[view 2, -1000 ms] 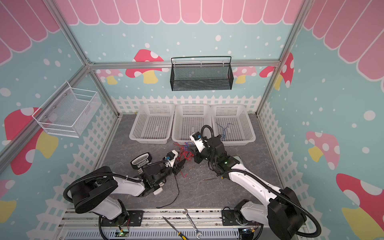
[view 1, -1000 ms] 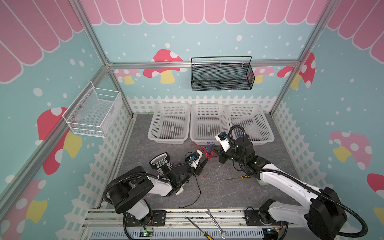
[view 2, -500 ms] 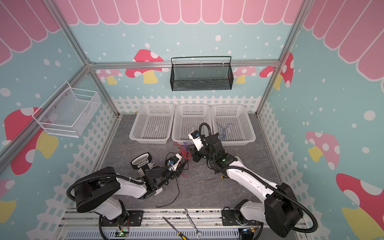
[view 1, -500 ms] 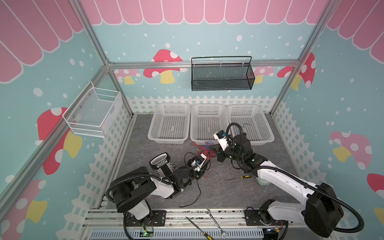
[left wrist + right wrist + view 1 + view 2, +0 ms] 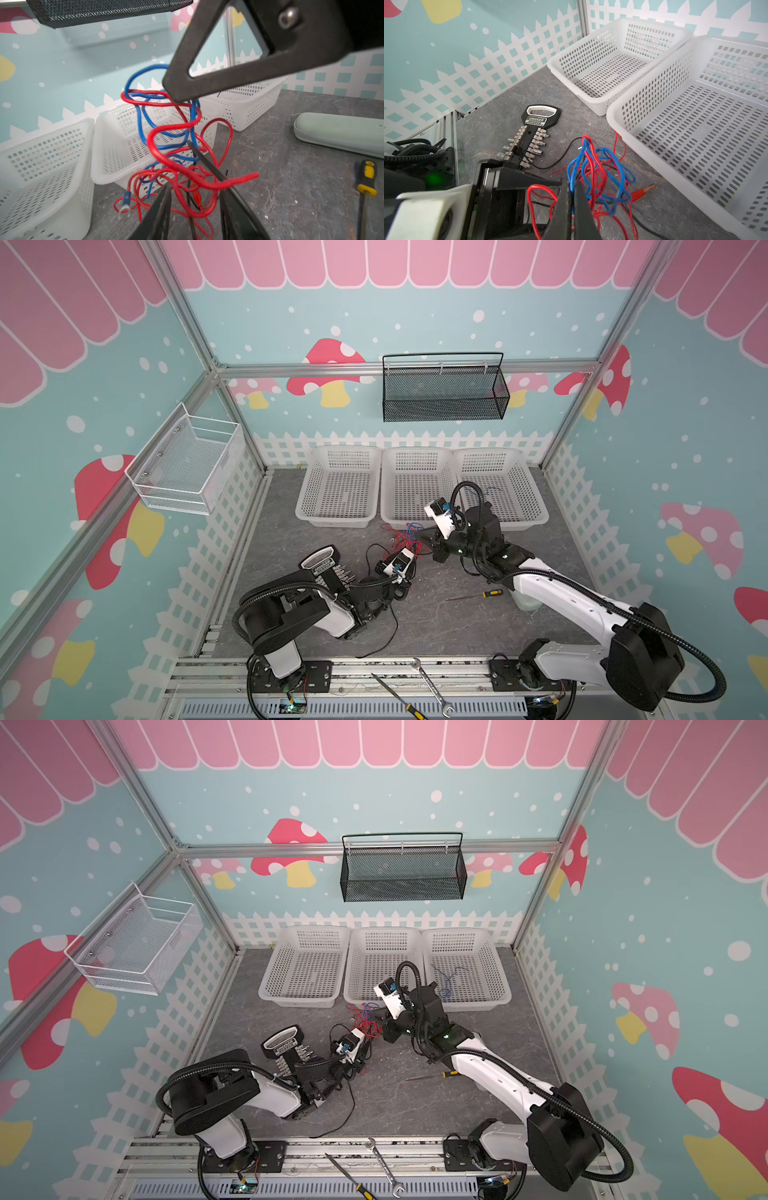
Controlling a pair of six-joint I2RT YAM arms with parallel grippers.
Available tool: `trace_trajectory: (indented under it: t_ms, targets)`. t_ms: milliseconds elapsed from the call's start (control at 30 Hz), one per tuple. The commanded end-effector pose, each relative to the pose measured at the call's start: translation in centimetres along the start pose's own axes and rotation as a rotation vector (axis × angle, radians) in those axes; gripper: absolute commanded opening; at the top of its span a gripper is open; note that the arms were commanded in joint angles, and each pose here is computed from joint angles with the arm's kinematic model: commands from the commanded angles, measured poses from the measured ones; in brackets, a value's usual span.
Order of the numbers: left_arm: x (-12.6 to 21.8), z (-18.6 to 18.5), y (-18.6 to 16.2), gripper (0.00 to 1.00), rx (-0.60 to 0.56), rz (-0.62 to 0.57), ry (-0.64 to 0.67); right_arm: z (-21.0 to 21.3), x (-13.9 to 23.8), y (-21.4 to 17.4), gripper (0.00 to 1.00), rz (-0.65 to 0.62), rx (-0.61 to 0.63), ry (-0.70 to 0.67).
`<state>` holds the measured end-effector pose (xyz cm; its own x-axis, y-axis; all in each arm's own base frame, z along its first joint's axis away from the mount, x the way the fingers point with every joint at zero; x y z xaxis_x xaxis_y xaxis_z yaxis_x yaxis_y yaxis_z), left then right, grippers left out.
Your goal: Untangle the cables
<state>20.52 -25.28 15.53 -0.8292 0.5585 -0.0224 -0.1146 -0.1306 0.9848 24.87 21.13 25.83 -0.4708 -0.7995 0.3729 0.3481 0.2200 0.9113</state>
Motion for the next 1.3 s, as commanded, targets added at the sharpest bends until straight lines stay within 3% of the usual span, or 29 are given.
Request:
trace_trajectory:
  t_ms: [0,167,367,667,900,1167,1267]
  targets:
    - [0.0,0.5,1.8,0.40,-0.008,-0.076,0.064,-0.3,0.0,1.1,0.00,-0.020,0.003,-0.023]
    - [0.5,0.7,1.9,0.45,-0.009,-0.077,0.073,-0.2,0.0,1.4,0.00,-0.019,0.008,-0.019]
    - [0.1,0.0,2.0,0.41,-0.038,-0.085,0.038,0.0,-0.1,1.6,0.00,-0.021,0.011,0.013]
    - [-0.3,-0.2,2.2,0.00,-0.027,-0.085,0.066,0.2,0.0,1.5,0.00,-0.014,0.011,0.036]
    - [0.4,0.1,0.9,0.00,0.006,-0.043,0.075,-0.2,0.6,2.3,0.00,-0.030,0.008,-0.054]
    - [1.6,1.2,-0.9,0.00,0.046,0.025,0.148,-1.8,2.9,3.2,0.00,-0.033,0.003,-0.320]
    - [1.6,1.5,-1.0,0.00,0.057,0.027,0.157,-1.8,3.3,3.2,0.00,-0.036,0.004,-0.317]
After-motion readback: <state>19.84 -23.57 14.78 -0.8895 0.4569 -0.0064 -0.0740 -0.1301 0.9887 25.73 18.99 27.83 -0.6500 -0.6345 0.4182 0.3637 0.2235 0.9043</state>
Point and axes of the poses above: each gripper's point midway between its finger pads, its own x axis back along the fingers, its own z axis along the line the jaws close on, y = z × x, the point moved 9 cm from there along x, back along the fingers, and after that the axes turned 2 degrees about x, right-handed, at the moved point
